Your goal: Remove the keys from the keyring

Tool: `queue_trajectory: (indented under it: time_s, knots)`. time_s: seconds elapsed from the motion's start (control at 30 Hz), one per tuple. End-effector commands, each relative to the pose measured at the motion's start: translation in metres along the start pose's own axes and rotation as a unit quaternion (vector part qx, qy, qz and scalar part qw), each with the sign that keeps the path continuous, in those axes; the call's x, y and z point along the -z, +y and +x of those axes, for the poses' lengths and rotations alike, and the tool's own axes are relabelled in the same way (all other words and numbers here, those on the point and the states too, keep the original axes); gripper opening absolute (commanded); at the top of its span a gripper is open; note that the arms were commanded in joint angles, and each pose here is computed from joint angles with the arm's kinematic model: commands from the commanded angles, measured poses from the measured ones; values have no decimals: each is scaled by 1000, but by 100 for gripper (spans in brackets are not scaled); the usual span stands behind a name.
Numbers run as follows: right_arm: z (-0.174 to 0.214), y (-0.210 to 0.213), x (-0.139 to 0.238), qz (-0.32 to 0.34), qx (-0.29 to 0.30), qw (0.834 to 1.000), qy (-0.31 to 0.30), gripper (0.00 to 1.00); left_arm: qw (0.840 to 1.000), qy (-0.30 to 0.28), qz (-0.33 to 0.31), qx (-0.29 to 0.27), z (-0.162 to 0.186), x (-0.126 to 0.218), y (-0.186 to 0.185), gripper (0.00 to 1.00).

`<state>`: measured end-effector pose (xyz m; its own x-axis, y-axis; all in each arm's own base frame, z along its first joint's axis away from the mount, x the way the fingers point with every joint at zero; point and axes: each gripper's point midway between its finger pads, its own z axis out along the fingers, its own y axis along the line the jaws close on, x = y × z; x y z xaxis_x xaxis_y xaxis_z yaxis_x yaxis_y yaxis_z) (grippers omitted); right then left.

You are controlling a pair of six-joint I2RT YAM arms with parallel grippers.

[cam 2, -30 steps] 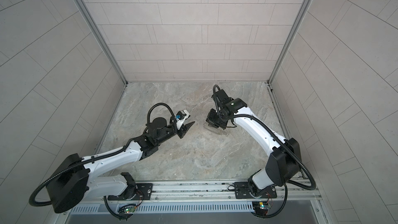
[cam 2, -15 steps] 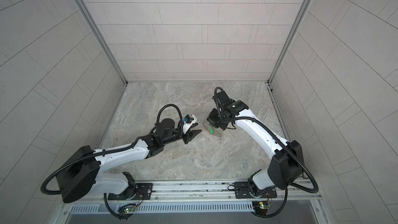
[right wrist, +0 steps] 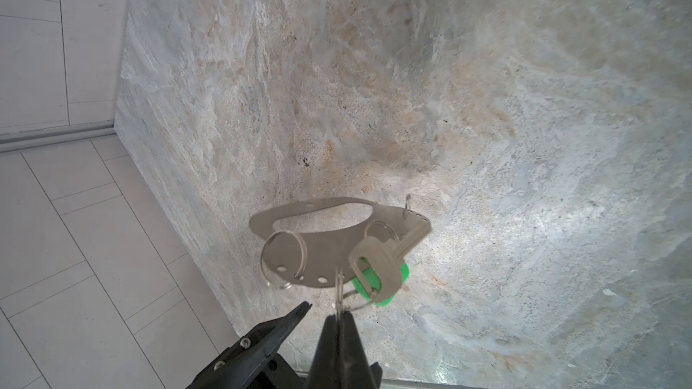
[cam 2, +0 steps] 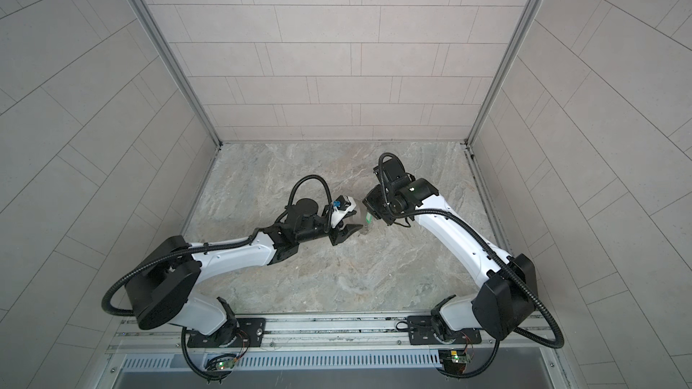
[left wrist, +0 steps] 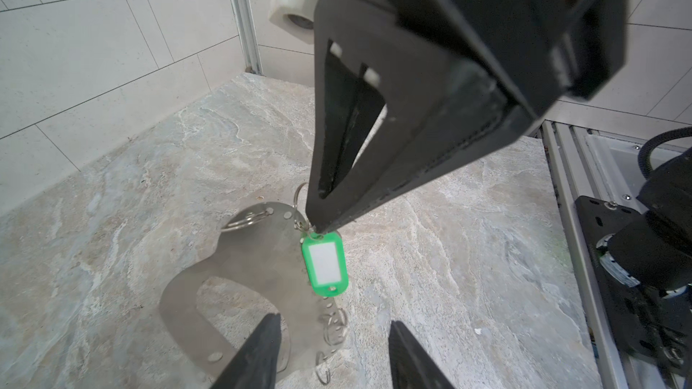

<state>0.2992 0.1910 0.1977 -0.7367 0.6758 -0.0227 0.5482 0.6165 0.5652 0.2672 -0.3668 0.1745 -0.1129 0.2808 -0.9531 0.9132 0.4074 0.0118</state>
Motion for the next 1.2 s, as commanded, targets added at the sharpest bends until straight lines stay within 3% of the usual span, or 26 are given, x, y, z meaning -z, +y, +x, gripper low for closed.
queue_trajectory:
  time_s: [0.0, 0.27, 0.6, 0.93, 1.17]
  knots:
    - [-3, 8, 13, -23, -28, 999, -23, 0, 999, -30, -8, -17, -22, -5, 4, 53]
    - [-8, 8, 21, -36, -54, 997, -47, 0, 999, -29, -20, -30, -21, -19, 6, 54]
    - [-11, 6, 27, -53, -84, 992, -82, 0, 995, -93, -26, 38, -34, -39, 14, 54]
    - [-17, 3, 33, -64, -102, 986, -114, 0, 994, -101, -21, 27, -36, -47, -3, 54]
    - [-17, 2, 35, -65, -102, 985, -119, 0, 992, -113, -36, 35, -45, -58, -5, 47]
